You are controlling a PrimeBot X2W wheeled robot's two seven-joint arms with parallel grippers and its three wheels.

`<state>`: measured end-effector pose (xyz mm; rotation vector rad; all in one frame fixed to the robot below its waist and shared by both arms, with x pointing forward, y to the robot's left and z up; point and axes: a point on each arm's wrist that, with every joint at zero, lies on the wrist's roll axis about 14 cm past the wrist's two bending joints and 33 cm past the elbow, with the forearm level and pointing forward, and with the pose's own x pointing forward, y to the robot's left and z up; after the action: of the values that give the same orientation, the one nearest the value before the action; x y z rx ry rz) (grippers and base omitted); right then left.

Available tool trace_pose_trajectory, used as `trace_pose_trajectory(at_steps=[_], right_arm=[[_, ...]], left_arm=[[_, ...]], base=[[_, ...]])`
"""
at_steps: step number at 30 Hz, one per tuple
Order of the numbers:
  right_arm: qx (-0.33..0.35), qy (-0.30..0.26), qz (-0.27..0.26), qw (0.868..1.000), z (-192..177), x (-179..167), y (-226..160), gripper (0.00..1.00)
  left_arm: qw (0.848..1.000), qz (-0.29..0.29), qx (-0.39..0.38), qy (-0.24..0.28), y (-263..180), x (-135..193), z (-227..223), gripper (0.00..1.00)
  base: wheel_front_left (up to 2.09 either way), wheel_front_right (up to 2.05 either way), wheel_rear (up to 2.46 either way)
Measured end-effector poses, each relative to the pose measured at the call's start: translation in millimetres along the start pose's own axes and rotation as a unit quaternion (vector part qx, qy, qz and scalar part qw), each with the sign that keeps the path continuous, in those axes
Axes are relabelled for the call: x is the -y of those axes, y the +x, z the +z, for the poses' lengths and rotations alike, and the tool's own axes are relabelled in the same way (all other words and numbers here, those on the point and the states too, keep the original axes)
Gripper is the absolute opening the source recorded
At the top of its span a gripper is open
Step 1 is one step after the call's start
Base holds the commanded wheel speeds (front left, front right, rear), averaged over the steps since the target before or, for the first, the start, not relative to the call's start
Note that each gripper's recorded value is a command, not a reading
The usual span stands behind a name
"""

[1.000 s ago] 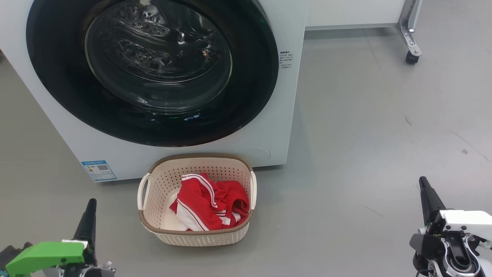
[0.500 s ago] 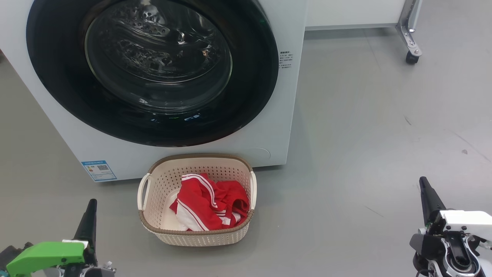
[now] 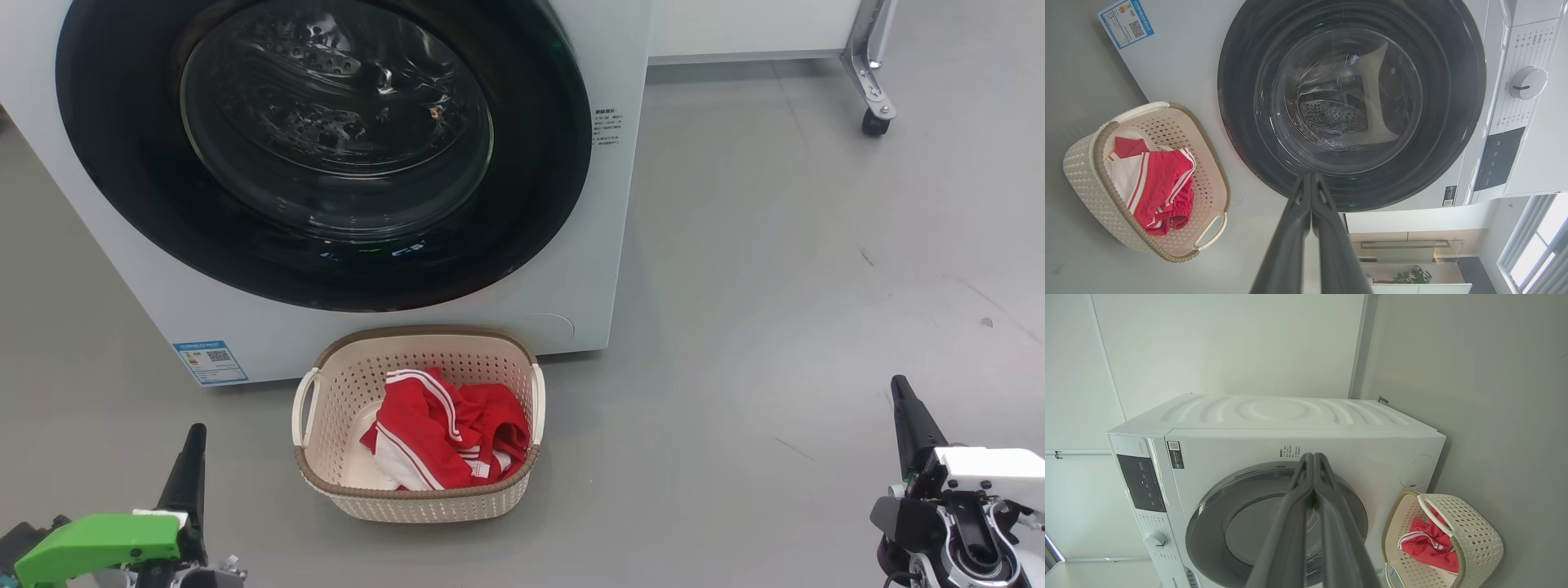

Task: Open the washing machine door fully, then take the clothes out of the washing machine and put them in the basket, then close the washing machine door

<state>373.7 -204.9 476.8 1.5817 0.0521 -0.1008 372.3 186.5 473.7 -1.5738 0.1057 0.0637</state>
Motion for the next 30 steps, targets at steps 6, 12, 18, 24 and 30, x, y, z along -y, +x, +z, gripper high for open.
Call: trace_pose_trajectory(at_steps=[6,12,18,24,30], right_arm=[[0.000,0.000,0.000,1.000,0.2,0.1,0.0,0.00],[0.000,0.000,0.000,1.000,0.2,0.2,0.0,0.00],[0.001,0.000,-0.001,1.000,0.5,0.5,-0.1,0.00],[0.001,0.000,-0.001,1.000,0.7,0.7,-0.1,0.00],[0.001,0.000,-0.001,1.000,0.8,1.0,-0.1,0.00]], left_arm=[[1.000,0.000,0.000,0.000,0.0,-0.2,0.0,0.00],[1.000,0.001,0.000,-0.001,0.0,-0.5,0.0,0.00],[1.000,0.000,0.001,-0.001,0.5,-0.2,-0.1,0.00],[1.000,0.000,0.001,-0.002,0.9,0.5,-0.2,0.00],[1.000,-0.001,0.001,-0.002,1.0,0.6,-0.3,0.00]], base=[[0.00,0.00,0.00],[0.00,0.00,0.00],[0.00,0.00,0.00],[0.00,0.00,0.00],[0.00,0.00,0.00]])
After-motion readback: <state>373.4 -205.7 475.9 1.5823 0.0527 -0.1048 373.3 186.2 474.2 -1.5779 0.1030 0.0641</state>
